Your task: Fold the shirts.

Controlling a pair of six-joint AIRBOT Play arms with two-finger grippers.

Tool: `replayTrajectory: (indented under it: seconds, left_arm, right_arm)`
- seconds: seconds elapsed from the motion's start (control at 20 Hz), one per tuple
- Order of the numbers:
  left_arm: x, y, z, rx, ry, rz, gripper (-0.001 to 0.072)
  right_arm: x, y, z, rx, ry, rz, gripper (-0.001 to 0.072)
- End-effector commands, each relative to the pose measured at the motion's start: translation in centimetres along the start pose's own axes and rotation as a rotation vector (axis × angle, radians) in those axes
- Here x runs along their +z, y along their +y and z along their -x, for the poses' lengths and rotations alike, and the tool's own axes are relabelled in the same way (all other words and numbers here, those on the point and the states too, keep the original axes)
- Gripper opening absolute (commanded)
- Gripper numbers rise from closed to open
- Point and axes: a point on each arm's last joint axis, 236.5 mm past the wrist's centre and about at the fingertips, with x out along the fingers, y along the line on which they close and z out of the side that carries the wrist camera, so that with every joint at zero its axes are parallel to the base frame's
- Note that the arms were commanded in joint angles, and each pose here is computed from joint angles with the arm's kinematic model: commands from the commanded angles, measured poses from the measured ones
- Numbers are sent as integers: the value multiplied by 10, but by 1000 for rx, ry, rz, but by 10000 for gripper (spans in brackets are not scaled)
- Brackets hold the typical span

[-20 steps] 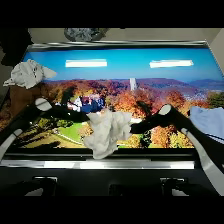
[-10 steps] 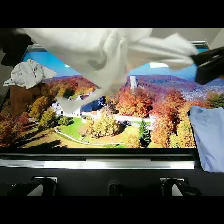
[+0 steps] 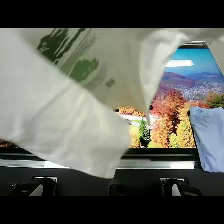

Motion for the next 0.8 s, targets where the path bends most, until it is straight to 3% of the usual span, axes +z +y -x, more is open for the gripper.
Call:
replayTrajectory:
  seconds: [0.0, 0.15, 0.35, 0.6, 0.75]
  left_arm:
    - [1, 11, -7, 29, -13, -11, 33]
    - [-53, 42, -43, 55, 146, 21, 33]
    - [-197, 104, -100, 84, 527, 133, 34]
    - [-411, 168, -152, 115, 895, 319, 35]
    - [-513, 171, -145, 84, 1081, 475, 35]
  right_arm:
    - [6, -6, 3, -23, -6, 13, 38]
    - [-40, -4, -36, 38, 124, -31, 38]
    - [-169, 14, -123, 207, 431, -157, 38]
    - [-377, 78, -204, 428, 811, -471, 39]
    - [-465, 130, -195, 525, 1055, -713, 39]
